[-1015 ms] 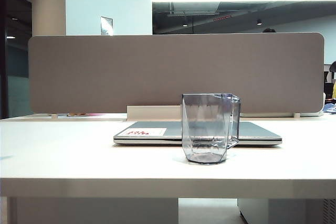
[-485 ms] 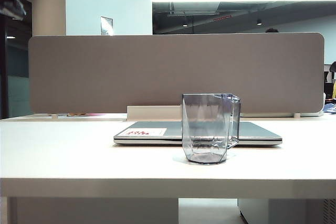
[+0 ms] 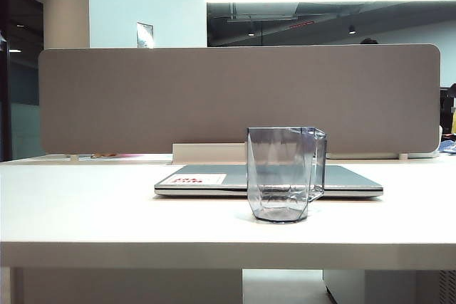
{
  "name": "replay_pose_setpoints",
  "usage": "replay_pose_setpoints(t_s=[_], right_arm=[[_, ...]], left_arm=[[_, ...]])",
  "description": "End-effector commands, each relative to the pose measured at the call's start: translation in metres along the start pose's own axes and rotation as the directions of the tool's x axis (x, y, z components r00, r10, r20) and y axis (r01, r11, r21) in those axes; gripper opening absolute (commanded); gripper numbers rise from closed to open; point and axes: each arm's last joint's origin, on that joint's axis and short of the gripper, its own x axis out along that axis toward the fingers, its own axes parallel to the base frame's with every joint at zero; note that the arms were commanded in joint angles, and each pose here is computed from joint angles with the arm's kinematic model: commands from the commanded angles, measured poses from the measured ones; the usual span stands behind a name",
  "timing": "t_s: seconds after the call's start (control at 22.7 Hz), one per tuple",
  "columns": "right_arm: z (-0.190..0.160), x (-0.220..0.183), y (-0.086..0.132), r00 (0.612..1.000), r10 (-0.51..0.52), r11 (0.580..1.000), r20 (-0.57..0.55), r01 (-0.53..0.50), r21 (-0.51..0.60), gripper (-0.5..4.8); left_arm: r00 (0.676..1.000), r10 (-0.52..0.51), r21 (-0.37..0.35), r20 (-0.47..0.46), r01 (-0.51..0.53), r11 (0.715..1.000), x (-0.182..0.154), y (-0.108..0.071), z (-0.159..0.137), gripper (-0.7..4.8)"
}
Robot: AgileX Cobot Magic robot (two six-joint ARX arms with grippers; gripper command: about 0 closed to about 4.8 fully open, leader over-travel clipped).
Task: Pick up the water cup and place it on the side of the laptop close to you.
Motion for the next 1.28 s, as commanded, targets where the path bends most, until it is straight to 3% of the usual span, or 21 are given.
replay_pose_setpoints(t_s=[0.04, 0.18, 0.31, 0.4, 0.62, 1.1, 1.28], right_arm=[[0.001, 0.000, 0.000, 1.000, -0.006, 1.000, 0.003, 0.006, 0.000, -0.05], [0.001, 0.000, 0.000, 1.000, -0.004, 1.000, 0.003, 0.004, 0.000, -0.05], [0.001, 0.000, 0.000, 1.000, -0.006, 1.000, 0.004, 0.006, 0.000, -0.05], [0.001, 0.000, 0.000, 1.000, -0.005, 1.000, 0.003, 0.005, 0.000, -0.05], [0.001, 0.000, 0.000, 1.000, -0.005, 1.000, 0.004, 0.005, 0.000, -0.05], [0.001, 0.000, 0.000, 1.000, -0.005, 1.000, 0.004, 0.005, 0.000, -0.05], [0.001, 0.000, 0.000, 1.000, -0.005, 1.000, 0.004, 0.005, 0.000, -0.05]], left_arm=[[0.988, 0.036, -0.015, 0.150, -0.034, 0.999, -0.007, 0.002, -0.024, -0.06], [0.981, 0.061, -0.048, 0.184, -0.053, 0.997, -0.007, 0.004, -0.037, -0.06], [0.971, 0.131, -0.144, 0.202, -0.103, 0.984, -0.006, 0.014, -0.049, -0.06], [0.958, 0.177, -0.162, 0.226, -0.143, 0.976, -0.007, 0.020, -0.055, -0.06], [0.932, 0.208, -0.156, 0.298, -0.168, 0.973, -0.011, 0.023, -0.063, -0.06], [0.905, 0.279, -0.152, 0.321, -0.242, 0.958, -0.011, 0.030, -0.078, -0.06], [0.896, 0.309, -0.092, 0.319, -0.295, 0.951, -0.011, 0.032, -0.079, -0.06]])
